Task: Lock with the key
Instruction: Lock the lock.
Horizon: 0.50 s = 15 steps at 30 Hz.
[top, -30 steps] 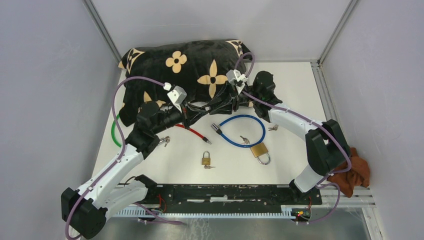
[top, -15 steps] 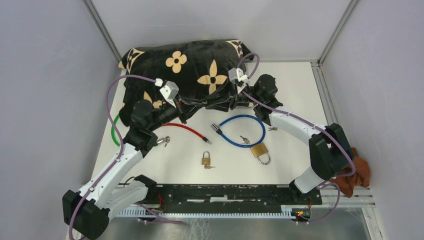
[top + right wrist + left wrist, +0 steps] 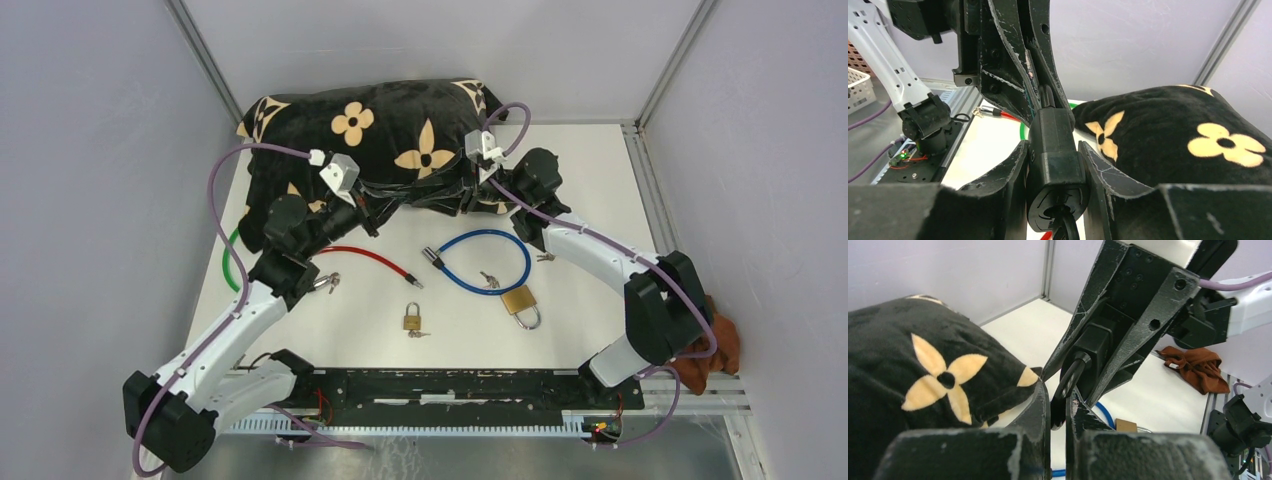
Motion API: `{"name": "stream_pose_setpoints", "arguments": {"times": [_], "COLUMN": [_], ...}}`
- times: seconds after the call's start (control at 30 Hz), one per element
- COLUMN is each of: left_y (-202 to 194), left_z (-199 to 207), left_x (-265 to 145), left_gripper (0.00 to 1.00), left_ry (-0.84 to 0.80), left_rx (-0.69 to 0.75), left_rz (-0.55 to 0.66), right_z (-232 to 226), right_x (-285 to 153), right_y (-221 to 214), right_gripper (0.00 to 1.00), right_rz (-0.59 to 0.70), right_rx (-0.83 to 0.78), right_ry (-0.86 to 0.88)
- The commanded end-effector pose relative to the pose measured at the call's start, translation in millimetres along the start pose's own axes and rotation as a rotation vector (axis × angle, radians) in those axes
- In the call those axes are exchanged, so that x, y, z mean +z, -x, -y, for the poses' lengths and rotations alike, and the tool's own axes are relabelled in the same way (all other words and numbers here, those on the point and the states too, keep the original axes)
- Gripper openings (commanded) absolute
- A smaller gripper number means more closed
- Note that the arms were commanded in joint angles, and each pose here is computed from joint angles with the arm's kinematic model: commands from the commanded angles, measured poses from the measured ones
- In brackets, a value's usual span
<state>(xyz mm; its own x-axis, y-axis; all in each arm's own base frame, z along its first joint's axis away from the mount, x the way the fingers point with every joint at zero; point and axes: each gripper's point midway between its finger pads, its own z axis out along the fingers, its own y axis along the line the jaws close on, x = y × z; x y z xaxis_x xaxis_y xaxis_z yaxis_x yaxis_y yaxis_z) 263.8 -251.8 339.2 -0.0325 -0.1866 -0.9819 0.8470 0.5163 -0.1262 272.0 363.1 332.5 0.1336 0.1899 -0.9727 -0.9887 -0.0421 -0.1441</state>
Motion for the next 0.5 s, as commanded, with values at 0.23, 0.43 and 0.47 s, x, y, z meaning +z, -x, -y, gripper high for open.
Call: {"name": "stream_pose_setpoints", "arguments": {"times": [0.23, 0.43, 0.47], "left_y": [-12.2, 0.4, -2.7], "left_z": [160.7, 175.6, 179.9], "left_x": [0.4, -3.5, -4.6], "left_gripper": [0.02, 0.02, 0.02], "left_ry": [-0.639, -0.712, -0.724], "left_rx": [-0.090, -0.058, -0.062], "left_rz": [-0.186, -0.102, -0.105], "right_z": [-67.5, -75.4, -75.3], "right_x": [68.5, 69.7, 68.9], "right_y": [-51.1, -25.6, -19.7], "right_gripper": [0.00, 0.00, 0.00], "right_rz": [-0.122, -0.026, -0.008], "right_rx": [-0.035, -0.026, -0.033], "right_ry": [0.143, 0.182, 0.177]}}
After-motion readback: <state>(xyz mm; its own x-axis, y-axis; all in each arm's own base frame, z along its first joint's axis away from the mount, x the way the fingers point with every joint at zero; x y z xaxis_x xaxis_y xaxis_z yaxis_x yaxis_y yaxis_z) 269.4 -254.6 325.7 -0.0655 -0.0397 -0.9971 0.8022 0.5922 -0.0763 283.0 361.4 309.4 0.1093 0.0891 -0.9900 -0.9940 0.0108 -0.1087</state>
